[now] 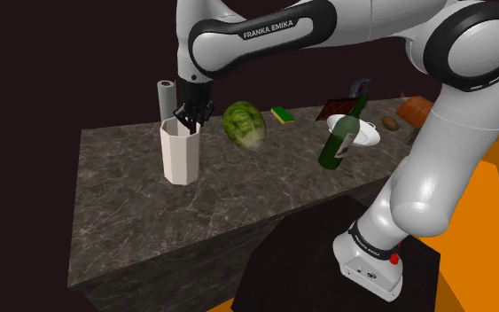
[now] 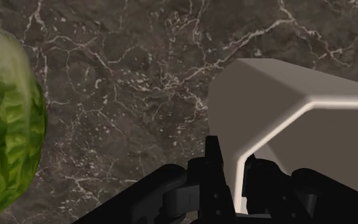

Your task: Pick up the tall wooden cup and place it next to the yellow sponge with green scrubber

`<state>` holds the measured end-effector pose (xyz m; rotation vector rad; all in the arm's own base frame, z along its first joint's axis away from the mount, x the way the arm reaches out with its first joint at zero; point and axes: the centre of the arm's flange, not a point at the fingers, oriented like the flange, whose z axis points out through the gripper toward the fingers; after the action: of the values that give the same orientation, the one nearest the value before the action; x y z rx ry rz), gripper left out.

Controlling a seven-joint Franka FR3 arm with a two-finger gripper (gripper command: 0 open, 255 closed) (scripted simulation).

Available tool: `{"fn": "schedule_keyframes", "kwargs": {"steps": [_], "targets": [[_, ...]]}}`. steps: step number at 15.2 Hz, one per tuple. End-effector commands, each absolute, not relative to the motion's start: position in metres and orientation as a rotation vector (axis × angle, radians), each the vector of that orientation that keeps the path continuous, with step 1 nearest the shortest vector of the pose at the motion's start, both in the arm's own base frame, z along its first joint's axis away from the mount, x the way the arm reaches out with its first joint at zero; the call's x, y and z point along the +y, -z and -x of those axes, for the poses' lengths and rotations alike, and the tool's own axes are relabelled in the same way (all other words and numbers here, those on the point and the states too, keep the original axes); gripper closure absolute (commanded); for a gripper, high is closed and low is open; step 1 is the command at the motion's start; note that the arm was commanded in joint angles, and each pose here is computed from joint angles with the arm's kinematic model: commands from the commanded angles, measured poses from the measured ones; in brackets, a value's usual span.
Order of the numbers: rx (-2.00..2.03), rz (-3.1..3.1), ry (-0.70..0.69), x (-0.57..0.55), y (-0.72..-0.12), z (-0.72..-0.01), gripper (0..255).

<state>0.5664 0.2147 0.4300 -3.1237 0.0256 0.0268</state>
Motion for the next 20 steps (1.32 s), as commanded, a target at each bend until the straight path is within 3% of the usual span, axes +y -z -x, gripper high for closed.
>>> {"fn": "schedule_keyframes", "kwargs": {"steps": [1, 20], "targets": [[0.026, 3.123, -0.026, 0.215, -0.441, -0.566, 255], [0.026, 3.123, -0.026, 0.215, -0.541, -0.566, 255]]}}
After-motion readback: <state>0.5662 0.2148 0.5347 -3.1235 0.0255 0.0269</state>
